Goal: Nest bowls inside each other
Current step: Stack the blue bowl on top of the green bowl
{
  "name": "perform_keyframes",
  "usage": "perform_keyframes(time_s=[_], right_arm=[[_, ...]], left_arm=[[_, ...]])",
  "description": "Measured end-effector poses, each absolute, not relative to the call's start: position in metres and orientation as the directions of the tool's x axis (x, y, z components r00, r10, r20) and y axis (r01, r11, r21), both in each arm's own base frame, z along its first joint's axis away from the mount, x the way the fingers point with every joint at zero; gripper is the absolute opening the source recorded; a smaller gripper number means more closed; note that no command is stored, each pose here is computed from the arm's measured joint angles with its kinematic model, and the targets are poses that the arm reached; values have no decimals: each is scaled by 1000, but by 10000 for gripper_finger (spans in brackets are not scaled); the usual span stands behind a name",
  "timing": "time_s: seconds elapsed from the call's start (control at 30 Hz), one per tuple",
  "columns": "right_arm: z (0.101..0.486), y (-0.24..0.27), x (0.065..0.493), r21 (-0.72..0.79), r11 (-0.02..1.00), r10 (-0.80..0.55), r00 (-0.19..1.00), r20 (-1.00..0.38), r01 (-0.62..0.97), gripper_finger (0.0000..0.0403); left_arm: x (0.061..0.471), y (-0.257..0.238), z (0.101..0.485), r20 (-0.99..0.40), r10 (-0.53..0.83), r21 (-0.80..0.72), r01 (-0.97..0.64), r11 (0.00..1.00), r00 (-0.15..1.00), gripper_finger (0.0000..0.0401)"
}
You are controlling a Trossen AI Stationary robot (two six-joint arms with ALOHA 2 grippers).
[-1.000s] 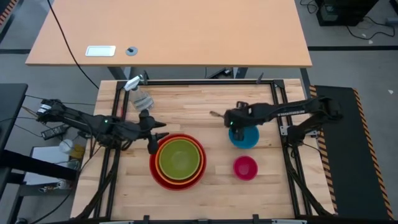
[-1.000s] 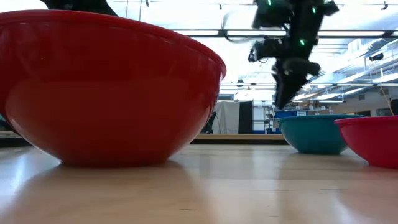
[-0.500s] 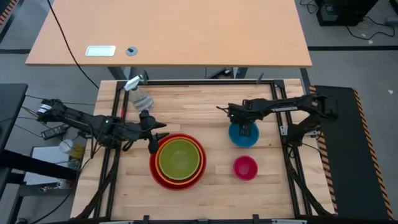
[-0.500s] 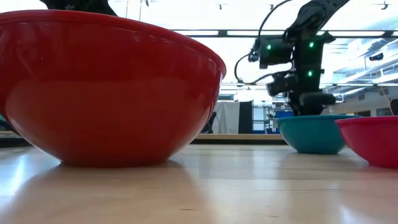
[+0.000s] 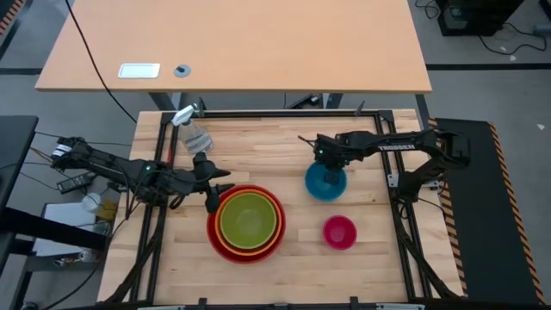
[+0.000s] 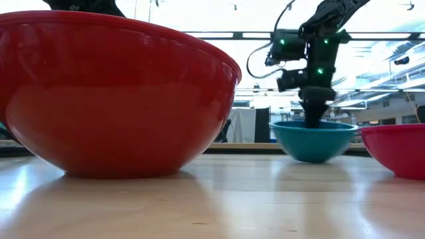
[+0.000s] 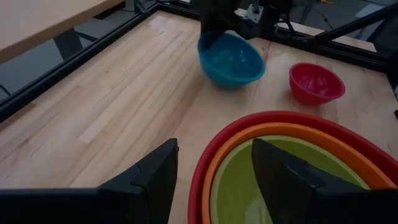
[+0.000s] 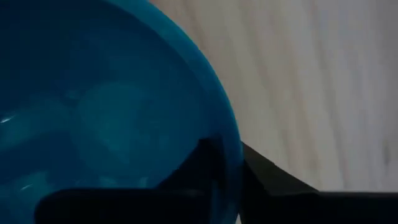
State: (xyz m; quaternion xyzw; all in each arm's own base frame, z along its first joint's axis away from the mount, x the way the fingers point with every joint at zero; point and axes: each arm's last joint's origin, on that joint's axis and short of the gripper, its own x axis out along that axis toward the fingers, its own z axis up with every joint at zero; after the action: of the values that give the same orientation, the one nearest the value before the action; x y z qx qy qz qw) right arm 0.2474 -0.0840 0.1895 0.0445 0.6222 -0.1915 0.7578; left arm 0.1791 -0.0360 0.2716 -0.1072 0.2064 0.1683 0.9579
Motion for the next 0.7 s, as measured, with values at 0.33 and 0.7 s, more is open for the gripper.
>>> perform_keyframes(time_s=[0.33,0.7], right_arm=[[267,-56,288,-176,944,-305,532,-790,280,22],[299,-4,353,-235,970,-191,778,-598,57,34]], left_arm=[[175,-35,296,-353,277,-64,-318,946,894,208],[154,-26,339,-176,349,-17,-358,934,920,208]])
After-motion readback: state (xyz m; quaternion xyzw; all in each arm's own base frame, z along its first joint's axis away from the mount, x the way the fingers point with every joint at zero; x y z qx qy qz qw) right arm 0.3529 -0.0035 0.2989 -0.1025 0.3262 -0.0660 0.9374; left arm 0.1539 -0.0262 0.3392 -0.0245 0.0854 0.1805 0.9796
